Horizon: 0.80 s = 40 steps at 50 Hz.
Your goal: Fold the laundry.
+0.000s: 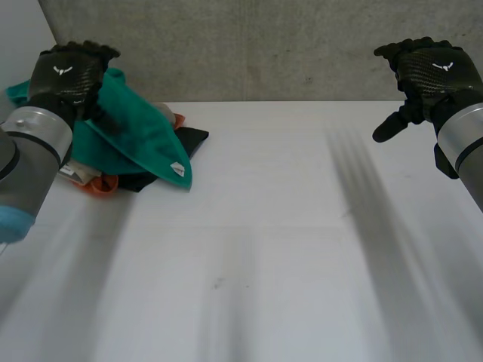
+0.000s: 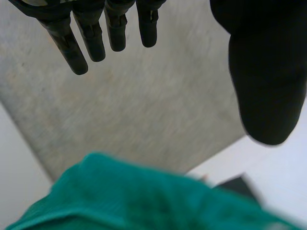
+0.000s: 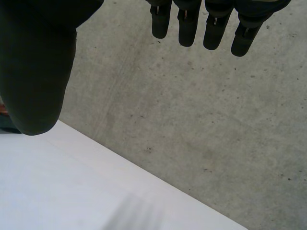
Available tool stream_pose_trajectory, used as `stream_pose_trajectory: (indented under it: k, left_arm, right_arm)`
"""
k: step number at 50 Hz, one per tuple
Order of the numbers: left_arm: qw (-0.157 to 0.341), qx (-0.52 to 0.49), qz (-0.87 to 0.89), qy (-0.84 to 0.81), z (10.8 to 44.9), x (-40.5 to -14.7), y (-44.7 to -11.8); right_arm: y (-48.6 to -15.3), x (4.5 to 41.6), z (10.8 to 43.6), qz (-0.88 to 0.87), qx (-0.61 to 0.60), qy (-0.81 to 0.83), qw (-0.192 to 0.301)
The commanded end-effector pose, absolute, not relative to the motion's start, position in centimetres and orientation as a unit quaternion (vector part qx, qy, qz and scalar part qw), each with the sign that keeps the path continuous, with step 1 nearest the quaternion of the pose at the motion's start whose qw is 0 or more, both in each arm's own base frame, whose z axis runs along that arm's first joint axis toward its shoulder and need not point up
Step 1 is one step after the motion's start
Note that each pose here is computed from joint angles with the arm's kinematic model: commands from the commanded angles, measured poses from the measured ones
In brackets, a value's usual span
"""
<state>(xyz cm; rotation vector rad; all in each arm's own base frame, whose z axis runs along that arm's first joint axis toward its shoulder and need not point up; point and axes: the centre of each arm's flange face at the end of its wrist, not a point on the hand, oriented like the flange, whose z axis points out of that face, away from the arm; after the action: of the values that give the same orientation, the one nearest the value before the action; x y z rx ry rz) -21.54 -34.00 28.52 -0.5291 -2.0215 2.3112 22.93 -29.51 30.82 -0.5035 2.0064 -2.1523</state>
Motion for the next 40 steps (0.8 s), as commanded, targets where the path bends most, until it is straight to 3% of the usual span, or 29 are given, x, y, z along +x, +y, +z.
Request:
stream_pose_trajectory:
  k: [1,4,7,17,23,25,28,29,33,36,40]
  left_arm:
    - [-0.131,-0.225,0.711,-0.654,23.0,-17.7,-43.0]
    - [-0.172,-0.231,0.699,-0.655,20.8,-15.4,-46.4]
    - [-0.175,-0.231,0.704,-0.649,20.1,-14.5,-48.1]
    - [-0.134,-0.273,0.716,-0.628,20.6,-17.7,-47.1]
    - [-0.128,-0.245,0.775,-0.569,28.8,-21.1,-42.5]
    - [-0.103,-0.239,0.791,-0.554,30.7,-22.4,-40.8]
    - [-0.015,-0.220,0.821,-0.526,34.6,-25.6,-36.3]
    - [0.036,-0.211,0.831,-0.514,36.3,-27.0,-33.9]
    - [0.138,-0.206,0.831,-0.498,38.4,-29.8,-28.7]
    - [0.171,-0.219,0.820,-0.501,37.8,-31.4,-26.6]
    - [0.204,-0.261,0.776,-0.536,33.6,-34.8,-24.3]
  right_arm:
    - [-29.4,23.0,30.7,-0.717,-0.170,0.672,0.080]
    - [-29.3,23.1,30.6,-0.716,-0.173,0.672,0.081]
    - [-29.1,23.3,30.7,-0.716,-0.175,0.671,0.082]
    - [-29.3,23.1,30.6,-0.716,-0.175,0.672,0.079]
    - [-29.5,22.9,31.0,-0.720,-0.172,0.668,0.076]
    - [-29.4,22.9,31.3,-0.723,-0.171,0.665,0.076]
    - [-29.4,22.9,31.8,-0.729,-0.170,0.659,0.077]
    - [-29.3,22.9,32.0,-0.731,-0.169,0.657,0.077]
    - [-29.1,22.8,32.7,-0.738,-0.168,0.649,0.077]
    - [-29.0,22.7,33.2,-0.742,-0.167,0.644,0.077]
    - [-29.0,22.6,33.4,-0.742,-0.166,0.645,0.075]
